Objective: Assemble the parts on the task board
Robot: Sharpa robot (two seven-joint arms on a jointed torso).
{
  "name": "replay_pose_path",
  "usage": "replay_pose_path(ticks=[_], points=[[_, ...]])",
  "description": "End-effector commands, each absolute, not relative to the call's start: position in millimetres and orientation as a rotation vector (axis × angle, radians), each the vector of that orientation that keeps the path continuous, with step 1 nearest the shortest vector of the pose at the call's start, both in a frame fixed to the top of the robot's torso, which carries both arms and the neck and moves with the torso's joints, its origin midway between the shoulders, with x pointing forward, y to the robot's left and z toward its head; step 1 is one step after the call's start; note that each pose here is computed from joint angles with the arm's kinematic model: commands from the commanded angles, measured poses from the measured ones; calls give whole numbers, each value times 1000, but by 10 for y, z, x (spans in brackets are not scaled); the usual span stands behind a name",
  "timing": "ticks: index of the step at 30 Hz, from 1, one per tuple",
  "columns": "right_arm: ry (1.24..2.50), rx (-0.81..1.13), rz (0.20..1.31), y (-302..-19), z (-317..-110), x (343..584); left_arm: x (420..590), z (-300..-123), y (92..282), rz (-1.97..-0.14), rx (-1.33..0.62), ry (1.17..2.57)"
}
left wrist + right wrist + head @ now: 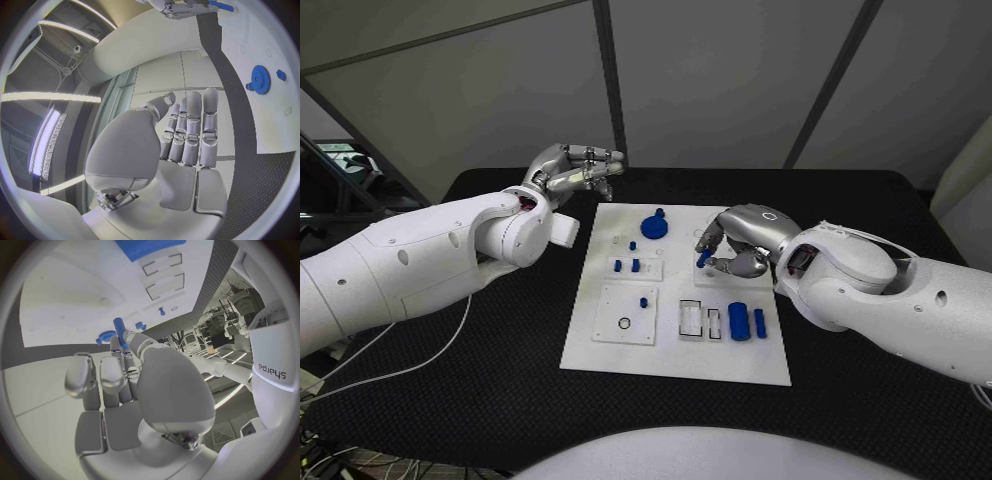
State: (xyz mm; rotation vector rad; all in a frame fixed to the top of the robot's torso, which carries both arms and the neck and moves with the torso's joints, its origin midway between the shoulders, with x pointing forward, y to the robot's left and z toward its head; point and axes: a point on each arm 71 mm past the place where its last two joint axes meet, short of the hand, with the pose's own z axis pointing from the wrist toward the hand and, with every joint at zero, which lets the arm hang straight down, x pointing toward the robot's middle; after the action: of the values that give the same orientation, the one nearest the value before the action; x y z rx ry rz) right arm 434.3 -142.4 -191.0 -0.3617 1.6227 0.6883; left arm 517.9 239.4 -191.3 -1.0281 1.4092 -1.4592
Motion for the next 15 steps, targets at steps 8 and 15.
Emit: replay_pose_path(ticks=[8,15], points=[[1518,-354,878,-1011,-1738,4138,5201,-1916,2309,-1488,-1022,1417],[1557,-383,986,-678,-1882,3998,5235,-1934,2247,-1495,-1022,1422]])
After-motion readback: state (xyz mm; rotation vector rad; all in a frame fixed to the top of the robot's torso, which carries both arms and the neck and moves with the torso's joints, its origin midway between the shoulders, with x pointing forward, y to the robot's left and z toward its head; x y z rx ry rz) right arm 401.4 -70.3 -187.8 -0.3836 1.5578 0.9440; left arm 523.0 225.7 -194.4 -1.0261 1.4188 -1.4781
